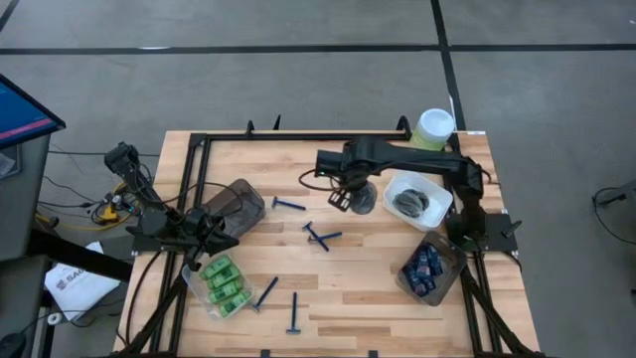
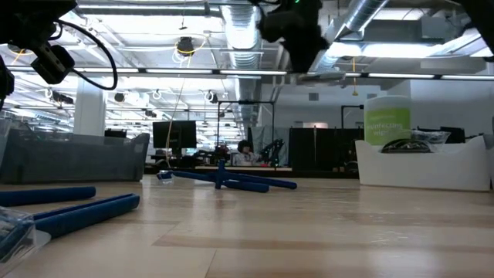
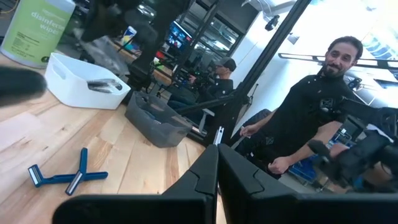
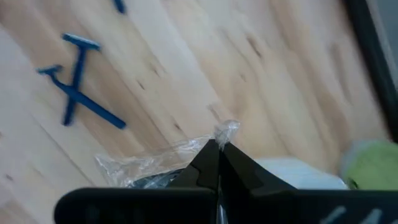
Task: Pick & Place Travel size toiletries
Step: Put the black hairbrush into the white bin, then put the blue razor into the left black bin
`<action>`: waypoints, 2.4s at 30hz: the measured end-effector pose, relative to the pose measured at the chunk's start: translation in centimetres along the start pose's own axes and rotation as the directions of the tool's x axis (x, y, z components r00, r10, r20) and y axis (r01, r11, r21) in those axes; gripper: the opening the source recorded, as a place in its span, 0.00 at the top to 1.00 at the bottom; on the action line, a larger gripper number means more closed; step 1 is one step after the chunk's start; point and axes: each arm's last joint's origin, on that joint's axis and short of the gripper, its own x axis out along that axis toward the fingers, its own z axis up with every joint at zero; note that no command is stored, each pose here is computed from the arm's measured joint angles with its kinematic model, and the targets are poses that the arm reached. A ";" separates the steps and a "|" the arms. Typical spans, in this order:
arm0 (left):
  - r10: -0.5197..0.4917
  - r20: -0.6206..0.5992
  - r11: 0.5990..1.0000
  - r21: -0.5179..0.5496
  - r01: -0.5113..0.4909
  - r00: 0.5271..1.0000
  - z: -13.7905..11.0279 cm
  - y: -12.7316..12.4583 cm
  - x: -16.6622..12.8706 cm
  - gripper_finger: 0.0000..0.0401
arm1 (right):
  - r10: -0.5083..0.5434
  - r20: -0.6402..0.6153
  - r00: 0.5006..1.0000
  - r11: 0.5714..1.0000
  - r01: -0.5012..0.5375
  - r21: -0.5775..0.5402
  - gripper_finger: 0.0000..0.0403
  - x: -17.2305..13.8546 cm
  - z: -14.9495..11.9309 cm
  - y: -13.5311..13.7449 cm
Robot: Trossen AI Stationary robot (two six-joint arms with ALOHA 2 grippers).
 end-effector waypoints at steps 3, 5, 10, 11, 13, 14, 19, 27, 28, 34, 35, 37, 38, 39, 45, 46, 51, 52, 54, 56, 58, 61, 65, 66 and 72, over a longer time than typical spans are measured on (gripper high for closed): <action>0.000 0.000 1.000 0.000 0.000 1.000 0.0 0.0 0.0 1.00 | -0.045 -0.002 0.999 0.998 0.045 0.034 1.00 -1.2 -1.1 -0.2; 0.000 0.000 1.000 -0.001 0.000 1.000 0.0 0.0 0.0 1.00 | -0.057 0.009 0.998 0.997 0.056 0.048 1.00 -1.7 -1.5 0.0; 0.000 0.000 1.000 -0.001 0.000 1.000 0.0 0.0 0.0 1.00 | -0.054 0.041 0.998 0.997 0.052 0.065 1.00 -2.7 -2.1 0.4; 0.000 0.000 1.000 -0.001 0.000 1.000 0.0 0.0 0.0 1.00 | -0.051 0.046 0.998 0.997 0.048 0.068 1.00 -2.8 -2.3 0.5; 0.000 0.001 1.000 -0.001 0.000 1.000 0.0 0.0 0.0 1.00 | -0.053 0.040 0.998 0.996 0.050 0.070 1.00 -2.9 -2.9 0.7; 0.000 0.001 1.000 -0.001 0.000 1.000 0.0 0.0 0.0 1.00 | -0.055 0.034 0.998 0.996 0.052 0.077 1.00 -2.9 -3.4 0.6; 0.000 0.001 1.000 -0.001 0.000 1.000 0.0 0.0 0.0 1.00 | -0.092 -0.045 0.995 0.987 0.098 0.129 1.00 -1.8 -7.2 0.4; -0.001 0.002 1.000 -0.002 0.001 1.000 0.0 0.0 0.0 1.00 | -0.119 -0.086 0.989 0.918 0.142 0.370 1.00 -0.2 -14.0 -3.0; -0.001 0.002 1.000 -0.002 0.001 1.000 0.0 0.0 0.0 1.00 | -0.121 -0.090 0.989 0.905 0.147 0.399 1.00 0.1 -14.6 -3.5; -0.002 0.005 1.000 -0.006 0.002 1.000 0.1 0.0 0.0 1.00 | -0.157 -0.155 0.975 0.834 0.215 0.508 1.00 3.2 -17.1 -5.8; -0.002 0.005 1.000 -0.006 0.002 1.000 0.1 0.0 0.0 1.00 | -0.161 -0.165 0.973 0.827 0.224 0.515 1.00 3.7 -17.3 -6.0; -0.003 0.005 1.000 -0.006 0.003 1.000 0.1 0.0 0.0 1.00 | -0.166 -0.176 0.970 0.814 0.235 0.532 1.00 4.8 -17.5 -6.4; -0.003 0.006 1.000 -0.006 0.003 1.000 0.1 0.0 0.0 1.00 | -0.174 -0.184 0.968 0.807 0.247 0.537 1.00 5.3 -17.6 -6.6; -0.003 0.006 1.000 -0.007 0.003 1.000 0.1 0.0 0.0 1.00 | -0.180 -0.192 0.965 0.799 0.257 0.544 1.00 5.7 -17.6 -6.8; -0.004 0.008 1.000 -0.008 0.004 1.000 0.1 0.0 0.0 1.00 | -0.207 -0.193 0.959 0.766 0.281 0.578 1.00 6.9 -17.3 -7.8; -0.004 0.008 1.000 -0.010 0.004 1.000 0.1 -0.1 0.0 1.00 | -0.220 -0.190 0.957 0.760 0.290 0.582 1.00 7.0 -17.2 -8.0; -0.005 0.010 1.000 -0.012 0.005 1.000 0.1 -0.1 0.0 1.00 | -0.247 -0.160 0.956 0.739 0.293 0.606 0.95 7.1 -16.8 -8.5; -0.005 0.011 1.000 -0.012 0.005 1.000 0.1 -0.1 0.0 1.00 | -0.247 -0.157 0.956 0.737 0.290 0.610 0.93 7.1 -16.7 -8.5; -0.005 0.011 1.000 -0.012 0.005 1.000 0.1 -0.1 0.0 1.00 | -0.245 -0.153 0.957 0.743 0.287 0.604 0.88 7.2 -16.6 -8.6; -0.005 0.011 1.000 -0.012 0.005 1.000 0.1 -0.1 0.0 1.00 | -0.239 -0.136 0.961 0.747 0.272 0.606 0.83 7.2 -16.4 -8.6; -0.005 0.011 1.000 -0.012 0.006 1.000 0.1 -0.1 0.0 1.00 | -0.237 -0.128 0.963 0.750 0.265 0.606 0.77 7.3 -16.3 -8.6; -0.005 0.012 1.000 -0.013 0.005 1.000 0.1 -0.1 0.0 1.00 | -0.222 -0.086 0.971 0.773 0.229 0.592 0.69 7.3 -15.9 -8.4; -0.005 0.011 1.000 -0.013 0.006 1.000 0.1 -0.1 0.0 1.00 | -0.195 -0.004 0.981 0.793 0.160 0.588 0.60 6.6 -15.0 -8.3; -0.006 0.011 1.000 -0.013 0.006 1.000 0.1 -0.1 0.0 1.00 | -0.187 0.020 0.982 0.798 0.140 0.586 0.58 6.3 -14.6 -8.2; -0.005 0.012 1.000 -0.013 0.005 1.000 0.1 -0.1 0.0 1.00 | -0.129 0.172 0.977 0.858 0.023 0.514 0.53 3.0 -13.3 -7.2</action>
